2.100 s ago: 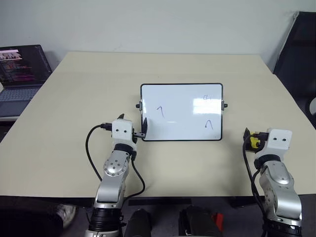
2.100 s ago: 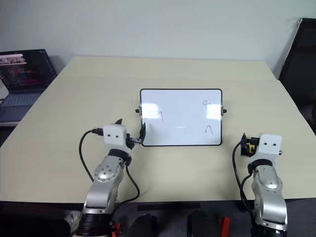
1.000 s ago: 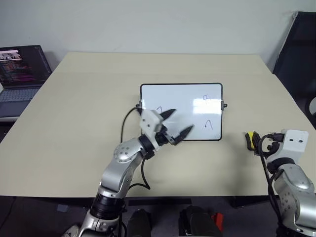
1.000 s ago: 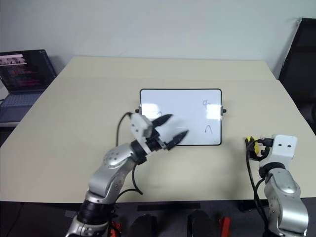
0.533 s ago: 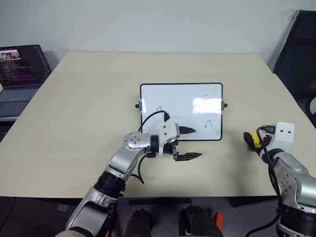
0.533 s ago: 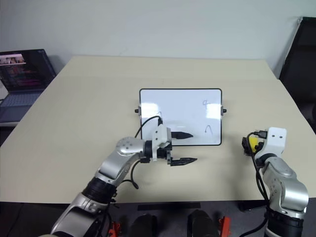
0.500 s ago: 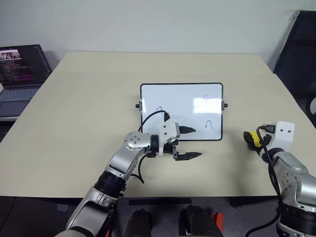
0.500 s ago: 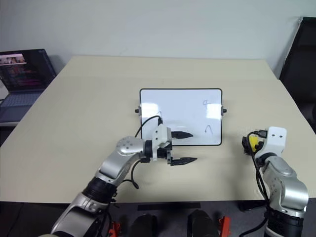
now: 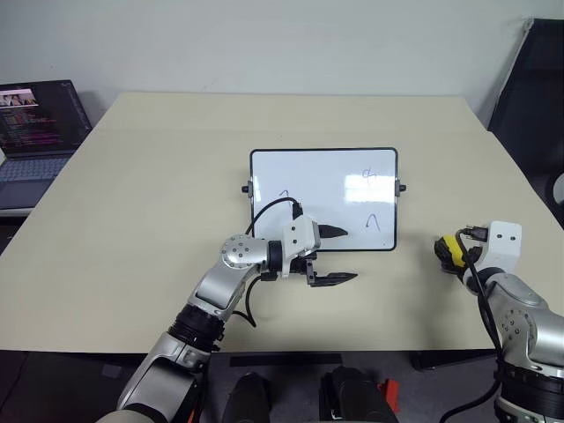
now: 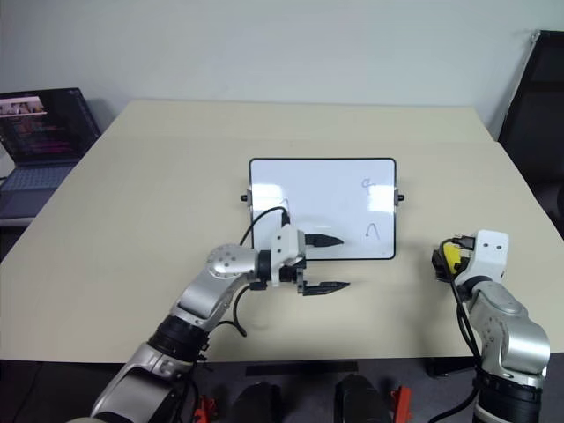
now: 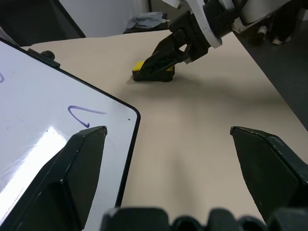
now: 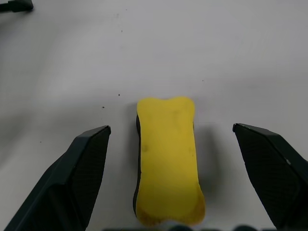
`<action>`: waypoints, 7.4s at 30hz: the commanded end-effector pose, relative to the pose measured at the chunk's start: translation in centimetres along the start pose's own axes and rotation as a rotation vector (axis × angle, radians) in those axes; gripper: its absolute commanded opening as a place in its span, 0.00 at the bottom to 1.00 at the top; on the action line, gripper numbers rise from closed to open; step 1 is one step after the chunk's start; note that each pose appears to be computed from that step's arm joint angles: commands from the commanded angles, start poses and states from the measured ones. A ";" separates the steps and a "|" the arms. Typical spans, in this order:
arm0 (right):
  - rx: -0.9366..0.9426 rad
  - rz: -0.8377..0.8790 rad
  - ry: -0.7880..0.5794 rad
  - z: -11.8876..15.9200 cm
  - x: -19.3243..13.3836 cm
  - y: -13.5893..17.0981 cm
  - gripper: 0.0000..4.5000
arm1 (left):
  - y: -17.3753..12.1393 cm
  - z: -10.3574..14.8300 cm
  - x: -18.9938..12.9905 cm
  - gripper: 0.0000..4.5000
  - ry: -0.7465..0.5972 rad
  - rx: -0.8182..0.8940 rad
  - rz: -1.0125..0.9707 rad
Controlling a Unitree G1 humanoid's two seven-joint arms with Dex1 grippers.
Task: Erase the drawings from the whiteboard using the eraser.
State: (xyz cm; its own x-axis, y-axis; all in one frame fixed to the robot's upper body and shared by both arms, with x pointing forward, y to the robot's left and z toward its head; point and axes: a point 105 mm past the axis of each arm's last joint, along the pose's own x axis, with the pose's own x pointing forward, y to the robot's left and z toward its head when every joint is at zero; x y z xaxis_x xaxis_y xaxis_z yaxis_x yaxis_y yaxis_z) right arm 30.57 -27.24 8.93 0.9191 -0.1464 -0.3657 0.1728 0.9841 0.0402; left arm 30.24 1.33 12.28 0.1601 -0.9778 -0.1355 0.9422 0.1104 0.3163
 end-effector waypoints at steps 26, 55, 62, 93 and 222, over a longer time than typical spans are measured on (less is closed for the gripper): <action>0.036 -0.030 -0.049 1.4 -0.1 -0.8 0.96 | 1.3 1.0 0.0 1.00 -0.031 0.072 0.049; 0.104 0.004 -0.074 2.3 0.2 0.0 0.00 | 1.5 0.9 -0.1 1.00 -0.026 0.084 0.058; 0.057 -0.011 -0.056 2.1 0.2 -0.1 0.00 | 1.6 0.8 -0.2 1.00 -0.023 0.083 0.060; 0.098 -0.019 -0.030 1.7 0.8 0.6 0.99 | 1.7 0.6 -0.4 1.00 -0.013 0.094 0.065; -0.365 0.351 -0.398 11.5 2.8 13.9 0.21 | 8.5 1.6 -2.2 1.00 0.056 0.327 0.557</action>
State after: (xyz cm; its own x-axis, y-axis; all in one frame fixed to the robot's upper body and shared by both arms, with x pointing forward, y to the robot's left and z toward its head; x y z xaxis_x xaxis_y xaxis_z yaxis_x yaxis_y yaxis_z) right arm 39.46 -14.15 18.47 0.9611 0.2751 -0.0262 -0.2739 0.9356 -0.2228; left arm 37.79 4.65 14.89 0.6463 -0.7627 0.0263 0.5993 0.5286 0.6013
